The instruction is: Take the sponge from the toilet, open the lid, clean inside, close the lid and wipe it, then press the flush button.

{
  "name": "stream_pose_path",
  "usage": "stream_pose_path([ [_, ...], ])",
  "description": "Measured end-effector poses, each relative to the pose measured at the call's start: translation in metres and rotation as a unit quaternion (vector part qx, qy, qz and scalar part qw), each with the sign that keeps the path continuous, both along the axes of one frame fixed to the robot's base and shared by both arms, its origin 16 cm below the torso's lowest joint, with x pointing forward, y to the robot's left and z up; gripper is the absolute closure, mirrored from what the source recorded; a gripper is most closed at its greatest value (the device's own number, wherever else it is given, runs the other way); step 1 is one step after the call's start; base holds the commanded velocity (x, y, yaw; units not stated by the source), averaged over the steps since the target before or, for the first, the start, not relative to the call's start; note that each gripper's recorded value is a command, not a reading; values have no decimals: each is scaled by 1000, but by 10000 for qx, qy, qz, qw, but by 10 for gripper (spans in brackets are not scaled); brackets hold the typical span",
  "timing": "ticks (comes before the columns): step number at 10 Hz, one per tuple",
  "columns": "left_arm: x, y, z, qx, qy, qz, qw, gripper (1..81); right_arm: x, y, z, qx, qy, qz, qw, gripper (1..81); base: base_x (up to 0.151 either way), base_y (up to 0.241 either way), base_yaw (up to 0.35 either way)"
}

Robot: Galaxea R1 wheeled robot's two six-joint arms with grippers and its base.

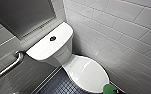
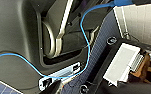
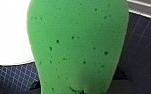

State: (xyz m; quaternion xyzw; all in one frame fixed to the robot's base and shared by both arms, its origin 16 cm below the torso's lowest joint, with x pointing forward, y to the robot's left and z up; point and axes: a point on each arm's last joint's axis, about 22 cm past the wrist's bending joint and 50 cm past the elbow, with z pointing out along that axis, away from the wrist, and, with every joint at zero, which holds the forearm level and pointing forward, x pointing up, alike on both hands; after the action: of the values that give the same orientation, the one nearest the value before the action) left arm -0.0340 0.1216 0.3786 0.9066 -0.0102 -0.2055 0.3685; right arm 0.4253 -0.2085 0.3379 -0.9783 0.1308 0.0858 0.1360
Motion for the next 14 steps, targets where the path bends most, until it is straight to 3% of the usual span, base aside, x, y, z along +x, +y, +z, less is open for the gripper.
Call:
stream_pose_path([
  [2, 0, 0, 0, -3, -1, 3, 10000, 10, 17, 23, 17, 254, -132, 7, 9996, 811, 0, 0, 0],
  [4, 0, -2, 0, -13, -1, 6, 10000, 10, 86, 41, 35, 321, -629, 15, 9975, 811, 0, 0, 0],
  [6, 1, -6, 1, -38, -3, 25, 10000, 10, 169, 89, 74, 656, -1215, 118, 9904, 811, 0, 0, 0],
  [7, 1, -5, 0, -35, -12, 17, 10000, 10, 173, 116, 82, 821, -1099, 166, 9904, 811, 0, 0, 0],
  [9, -2, -6, 2, -36, 13, 16, 10000, 10, 199, 161, 87, 990, -1152, 348, 9878, 811, 0, 0, 0],
  [12, -2, -6, 2, -39, 16, 19, 10000, 10, 245, 169, 43, 431, -1119, 270, 9924, 811, 0, 0, 0],
  [14, -2, -6, 2, -39, 18, 21, 10000, 10, 259, 196, 19, 280, -1023, 304, 9939, 811, 0, 0, 0],
])
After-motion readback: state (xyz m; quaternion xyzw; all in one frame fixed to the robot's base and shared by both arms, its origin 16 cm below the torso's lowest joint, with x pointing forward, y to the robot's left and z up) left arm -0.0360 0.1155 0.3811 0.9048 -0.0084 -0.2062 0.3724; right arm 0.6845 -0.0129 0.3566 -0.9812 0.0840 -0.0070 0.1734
